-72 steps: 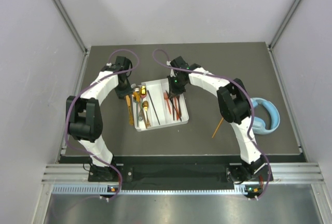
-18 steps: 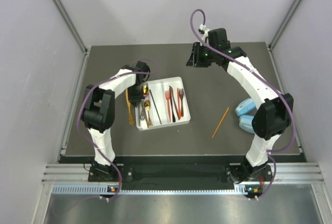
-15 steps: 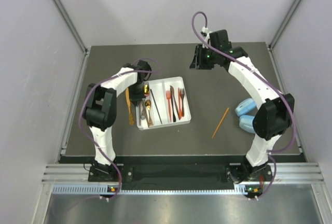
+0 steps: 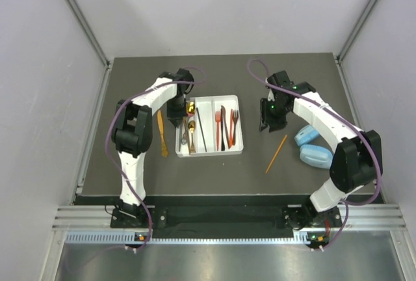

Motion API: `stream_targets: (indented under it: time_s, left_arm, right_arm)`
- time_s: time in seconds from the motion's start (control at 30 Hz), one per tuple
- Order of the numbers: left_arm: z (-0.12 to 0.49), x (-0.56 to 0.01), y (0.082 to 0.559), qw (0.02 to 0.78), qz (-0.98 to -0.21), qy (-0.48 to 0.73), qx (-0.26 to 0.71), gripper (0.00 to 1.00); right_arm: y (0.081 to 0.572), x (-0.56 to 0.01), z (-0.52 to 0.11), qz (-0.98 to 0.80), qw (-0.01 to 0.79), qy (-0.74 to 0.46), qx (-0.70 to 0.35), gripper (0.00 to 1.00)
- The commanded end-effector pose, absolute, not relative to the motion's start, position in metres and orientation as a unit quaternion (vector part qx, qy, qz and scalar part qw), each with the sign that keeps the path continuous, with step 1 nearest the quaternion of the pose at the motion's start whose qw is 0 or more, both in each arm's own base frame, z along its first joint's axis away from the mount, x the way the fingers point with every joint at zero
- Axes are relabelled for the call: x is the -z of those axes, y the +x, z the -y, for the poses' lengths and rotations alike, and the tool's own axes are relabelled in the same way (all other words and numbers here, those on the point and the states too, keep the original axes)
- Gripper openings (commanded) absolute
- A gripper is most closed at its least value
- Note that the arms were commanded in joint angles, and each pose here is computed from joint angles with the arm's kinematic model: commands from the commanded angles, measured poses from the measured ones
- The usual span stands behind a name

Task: Sort the eating utensils into containers
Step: Pick up the chopstick from the center of the board.

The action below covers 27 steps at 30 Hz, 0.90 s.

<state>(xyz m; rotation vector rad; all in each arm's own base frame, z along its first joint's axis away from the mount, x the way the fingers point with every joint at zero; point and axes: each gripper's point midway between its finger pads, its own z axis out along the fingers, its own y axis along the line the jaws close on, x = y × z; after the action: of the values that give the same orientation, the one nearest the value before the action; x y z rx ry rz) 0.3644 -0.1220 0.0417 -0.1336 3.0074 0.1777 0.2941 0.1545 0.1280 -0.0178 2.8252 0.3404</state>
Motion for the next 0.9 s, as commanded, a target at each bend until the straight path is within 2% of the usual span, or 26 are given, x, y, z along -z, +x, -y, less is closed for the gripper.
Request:
stream_targets:
  time_s: [0.0, 0.07, 0.1, 0.33, 0.53, 0.87]
  left_arm:
    - [0.204, -0.028, 0.432, 0.166, -0.982, -0.029, 0.088, 0.0]
    - [0.204, -0.029, 0.432, 0.169, -0.982, -0.025, 0.086, 0.05]
    - [0.203, -0.03, 0.432, 0.17, -0.981, -0.026, 0.085, 0.12]
    - [0.202, -0.037, 0.433, 0.179, -0.98, -0.011, 0.084, 0.23]
    - [0.194, -0.072, 0.438, 0.233, -0.969, -0.021, 0.082, 0.32]
    - [0.162, -0.114, 0.445, 0.274, -0.957, -0.059, 0.07, 0.33]
  right_arm:
    - [0.286, -0.129, -0.134, -0.984, 0.158, 0.029, -0.078, 0.42]
    - [0.281, -0.123, -0.13, -0.986, 0.147, 0.036, -0.068, 0.42]
    - [0.276, -0.117, -0.128, -0.987, 0.138, 0.043, -0.065, 0.42]
    - [0.254, -0.079, -0.109, -0.992, 0.1, 0.07, -0.031, 0.47]
    - [0.258, -0.076, -0.101, -0.99, 0.107, 0.089, -0.02, 0.47]
    - [0.274, -0.053, -0.086, -0.989, 0.095, 0.111, 0.016, 0.48]
